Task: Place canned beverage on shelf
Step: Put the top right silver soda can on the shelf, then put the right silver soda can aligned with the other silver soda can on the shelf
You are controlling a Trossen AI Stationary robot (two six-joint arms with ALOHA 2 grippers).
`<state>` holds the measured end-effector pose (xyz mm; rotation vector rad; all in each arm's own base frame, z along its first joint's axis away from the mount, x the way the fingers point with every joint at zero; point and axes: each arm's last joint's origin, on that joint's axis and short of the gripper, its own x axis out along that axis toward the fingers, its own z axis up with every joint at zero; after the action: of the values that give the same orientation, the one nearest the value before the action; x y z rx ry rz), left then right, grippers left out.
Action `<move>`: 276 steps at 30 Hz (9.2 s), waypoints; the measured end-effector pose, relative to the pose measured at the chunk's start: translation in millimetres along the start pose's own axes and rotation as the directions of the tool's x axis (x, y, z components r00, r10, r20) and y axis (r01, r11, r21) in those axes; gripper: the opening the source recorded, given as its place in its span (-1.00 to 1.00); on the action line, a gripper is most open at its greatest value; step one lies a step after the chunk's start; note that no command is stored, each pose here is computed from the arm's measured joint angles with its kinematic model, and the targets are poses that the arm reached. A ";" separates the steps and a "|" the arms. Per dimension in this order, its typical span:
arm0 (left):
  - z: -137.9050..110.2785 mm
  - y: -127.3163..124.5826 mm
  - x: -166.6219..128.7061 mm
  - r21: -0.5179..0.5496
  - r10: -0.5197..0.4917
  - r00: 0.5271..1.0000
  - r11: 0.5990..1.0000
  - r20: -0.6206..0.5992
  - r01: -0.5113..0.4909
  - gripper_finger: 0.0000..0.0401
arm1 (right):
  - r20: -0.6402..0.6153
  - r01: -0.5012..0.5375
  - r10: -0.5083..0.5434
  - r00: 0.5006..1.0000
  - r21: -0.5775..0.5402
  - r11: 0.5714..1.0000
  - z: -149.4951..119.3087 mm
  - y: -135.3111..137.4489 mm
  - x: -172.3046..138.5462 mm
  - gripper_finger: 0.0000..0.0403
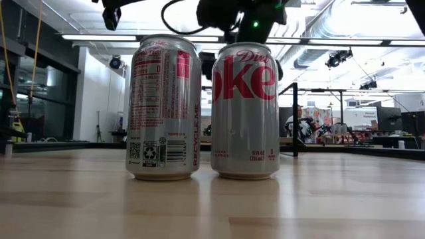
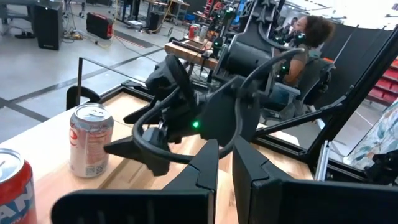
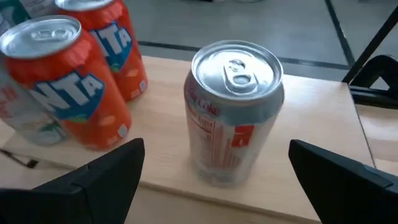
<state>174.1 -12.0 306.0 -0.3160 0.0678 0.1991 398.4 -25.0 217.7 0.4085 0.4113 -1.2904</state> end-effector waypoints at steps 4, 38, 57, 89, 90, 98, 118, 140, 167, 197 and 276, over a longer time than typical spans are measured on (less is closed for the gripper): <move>0.2 0.5 0.0 -0.001 0.018 1.000 1.000 0.006 -0.018 -0.98 | 0.017 -0.002 0.002 1.000 0.035 0.999 -4.2 5.7 11.4 0.91; -3.1 2.9 -0.1 0.013 0.066 0.998 0.998 -0.018 -0.066 -0.98 | -0.190 -0.251 0.173 0.966 -0.561 0.788 25.9 2.4 54.1 -0.28; -3.2 4.0 -0.3 -0.055 0.101 0.995 0.993 -0.010 -0.101 -0.98 | -0.521 -0.670 0.424 0.741 -0.533 0.517 47.7 -11.2 38.9 -0.92; 4.7 5.1 -12.7 0.093 0.076 0.997 0.993 0.035 -0.079 -0.98 | -0.215 -0.681 0.646 0.733 -0.238 0.693 108.6 -94.2 -33.8 0.58; 5.0 5.1 -12.9 0.093 0.075 0.996 0.993 0.038 -0.078 -0.98 | -0.224 -0.670 0.631 0.743 -0.263 0.695 113.7 -95.1 -31.9 0.63; 7.0 6.8 -12.9 0.090 0.146 0.986 0.984 0.076 -0.153 -0.98 | -0.508 -0.763 0.572 0.644 -0.361 0.537 156.1 -109.0 18.4 0.74; 13.3 8.3 -14.0 0.048 0.245 0.956 0.966 0.161 -0.255 -0.98 | -0.681 -0.884 0.574 0.455 -0.426 0.195 192.1 -73.4 128.0 0.74; 11.3 8.9 -13.9 0.059 0.249 0.958 0.964 0.143 -0.259 -0.98 | -0.721 -0.831 0.440 0.535 -0.542 0.123 156.0 -46.6 138.7 0.74; 11.2 9.0 -13.9 0.157 0.250 0.958 0.950 0.142 -0.271 -0.98 | -0.579 -0.607 0.316 0.752 -0.420 0.674 139.1 -9.7 115.5 0.40; 11.2 9.1 -13.9 0.180 0.254 0.957 0.944 0.143 -0.278 -0.98 | -0.535 -0.517 0.307 0.787 -0.302 0.801 124.6 12.9 89.1 0.61; 10.7 8.1 -13.5 0.141 0.219 0.967 0.961 0.131 -0.237 -0.98 | -0.217 -0.916 0.903 0.371 -0.244 0.318 79.4 -119.6 -99.5 0.62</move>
<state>159.6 -3.6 315.0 -0.1398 0.0055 0.4391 264.8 -10.0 329.2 0.2924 0.3244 -0.0411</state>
